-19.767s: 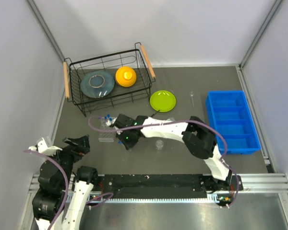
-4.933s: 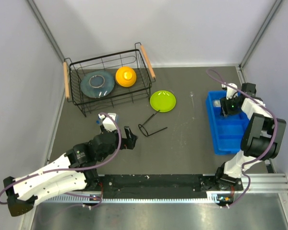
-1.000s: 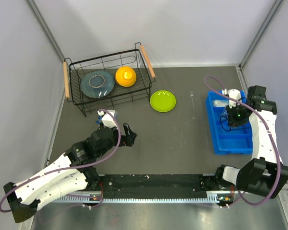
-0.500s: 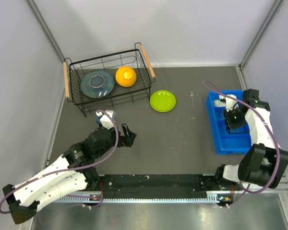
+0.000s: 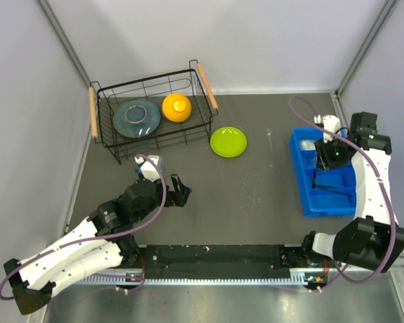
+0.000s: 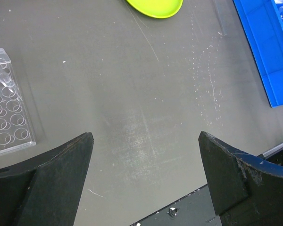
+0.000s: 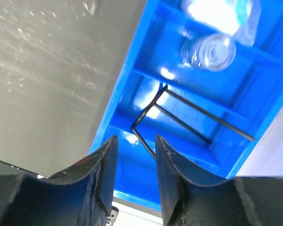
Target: Organize the chemistry lab equipment
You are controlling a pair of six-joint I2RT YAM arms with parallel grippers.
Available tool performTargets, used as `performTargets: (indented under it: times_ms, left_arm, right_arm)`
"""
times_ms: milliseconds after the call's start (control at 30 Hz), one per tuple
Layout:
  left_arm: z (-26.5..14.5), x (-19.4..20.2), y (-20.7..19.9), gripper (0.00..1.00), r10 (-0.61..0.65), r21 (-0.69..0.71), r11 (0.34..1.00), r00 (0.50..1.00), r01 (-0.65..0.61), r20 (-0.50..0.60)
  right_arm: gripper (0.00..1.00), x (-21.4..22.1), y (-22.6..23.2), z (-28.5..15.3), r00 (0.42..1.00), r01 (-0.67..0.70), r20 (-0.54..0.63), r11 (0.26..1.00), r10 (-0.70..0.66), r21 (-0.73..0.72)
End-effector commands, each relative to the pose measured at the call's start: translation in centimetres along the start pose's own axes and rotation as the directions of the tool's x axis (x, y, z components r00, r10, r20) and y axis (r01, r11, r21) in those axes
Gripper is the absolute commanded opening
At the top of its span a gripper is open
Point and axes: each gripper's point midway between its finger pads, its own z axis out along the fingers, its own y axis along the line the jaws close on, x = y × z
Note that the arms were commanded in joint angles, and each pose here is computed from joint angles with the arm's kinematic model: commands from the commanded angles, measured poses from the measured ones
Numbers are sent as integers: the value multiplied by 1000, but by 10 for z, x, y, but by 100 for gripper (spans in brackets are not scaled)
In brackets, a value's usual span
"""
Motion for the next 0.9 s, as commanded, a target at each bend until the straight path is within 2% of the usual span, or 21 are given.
performTargets:
  times_ms: [0,67,200,333,500,633,867]
  left_arm:
    - [-6,-21,-10,99,-13,22,1000,999,12,45]
    - [-7,-23,-12,99,-15,23,1000,999,14,46]
    - [-9,-26,-15,99,-23,33,999,999,22,48]
    - [-11,-27,-15,99,-52,38,998,997,50,55]
    - [-15,-26,-11,99,-99,34,995,993,97,71]
    - [-15,-21,-4,99,-127,18,992,989,126,73]
    - [-14,-21,-3,99,-144,6,989,986,144,79]
  right_arm:
    - [39,-44,29,-27,985,94,155,992,-80,-82]
    - [44,-57,45,-23,978,131,178,982,-106,-137]
    - [45,-94,73,-1,967,186,215,958,-139,-216]
    - [45,-127,86,33,970,150,224,954,-91,-259]
    - [45,-152,77,82,982,101,177,973,-65,-207]
    - [47,-159,58,130,994,37,110,994,-26,-102]
    - [47,-168,37,177,999,-15,51,999,17,-32]
